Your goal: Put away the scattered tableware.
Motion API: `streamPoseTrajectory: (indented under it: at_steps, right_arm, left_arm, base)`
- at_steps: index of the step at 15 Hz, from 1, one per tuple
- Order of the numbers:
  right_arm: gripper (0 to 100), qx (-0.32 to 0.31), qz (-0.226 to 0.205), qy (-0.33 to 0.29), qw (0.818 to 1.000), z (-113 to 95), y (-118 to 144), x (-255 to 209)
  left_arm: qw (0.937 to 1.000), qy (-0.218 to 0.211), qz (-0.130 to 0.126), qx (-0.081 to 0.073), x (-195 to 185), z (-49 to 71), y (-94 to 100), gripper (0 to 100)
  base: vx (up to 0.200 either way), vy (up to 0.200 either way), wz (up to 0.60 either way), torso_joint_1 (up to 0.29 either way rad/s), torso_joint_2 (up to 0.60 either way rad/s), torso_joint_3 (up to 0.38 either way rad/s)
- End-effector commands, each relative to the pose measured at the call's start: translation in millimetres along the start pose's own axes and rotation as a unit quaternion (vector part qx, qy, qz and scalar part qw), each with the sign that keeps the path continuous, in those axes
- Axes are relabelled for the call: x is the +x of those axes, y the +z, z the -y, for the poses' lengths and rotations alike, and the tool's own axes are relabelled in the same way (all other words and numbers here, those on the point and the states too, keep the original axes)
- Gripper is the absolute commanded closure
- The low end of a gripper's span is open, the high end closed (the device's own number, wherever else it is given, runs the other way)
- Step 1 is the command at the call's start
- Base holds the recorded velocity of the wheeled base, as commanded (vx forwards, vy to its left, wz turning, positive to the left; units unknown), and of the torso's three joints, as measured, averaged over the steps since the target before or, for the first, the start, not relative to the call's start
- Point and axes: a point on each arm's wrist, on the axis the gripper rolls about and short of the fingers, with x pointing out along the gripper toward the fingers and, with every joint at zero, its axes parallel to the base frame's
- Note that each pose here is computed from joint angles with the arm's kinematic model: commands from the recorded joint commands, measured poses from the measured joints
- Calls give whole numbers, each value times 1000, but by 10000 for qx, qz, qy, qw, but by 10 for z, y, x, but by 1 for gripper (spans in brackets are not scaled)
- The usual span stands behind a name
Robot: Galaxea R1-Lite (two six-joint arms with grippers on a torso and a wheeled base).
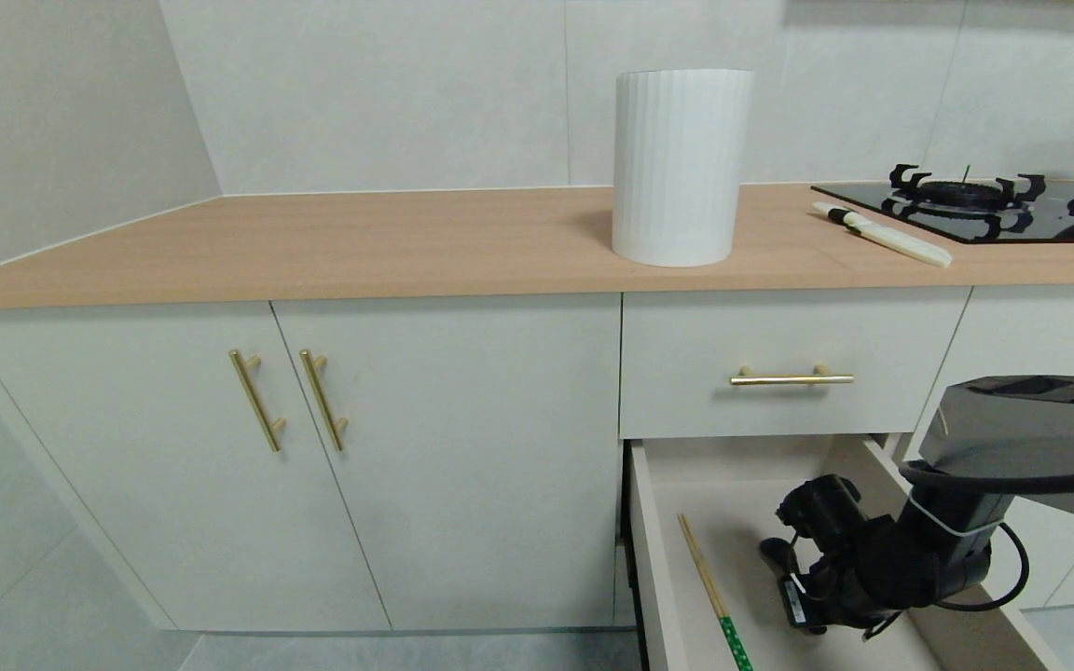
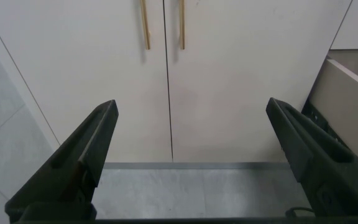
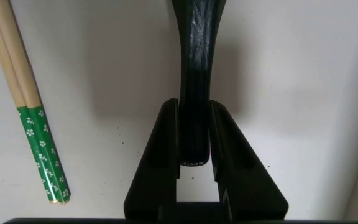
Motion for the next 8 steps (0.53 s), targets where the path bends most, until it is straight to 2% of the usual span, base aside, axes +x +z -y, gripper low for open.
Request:
streamPoseTrajectory:
  at_steps: [1,8]
  right_arm:
    - [0,-2,4,-6,10000,0,1,-1]
    - [0,15,9,3,10000,-1,2,-1]
  left_arm:
    - [10000,5,-6,-1,0,0,-1,0]
    - [10000,5,-6,-1,0,0,-1,0]
  base:
    - [0,0,0,0,0,0]
    - [0,0,0,0,0,0]
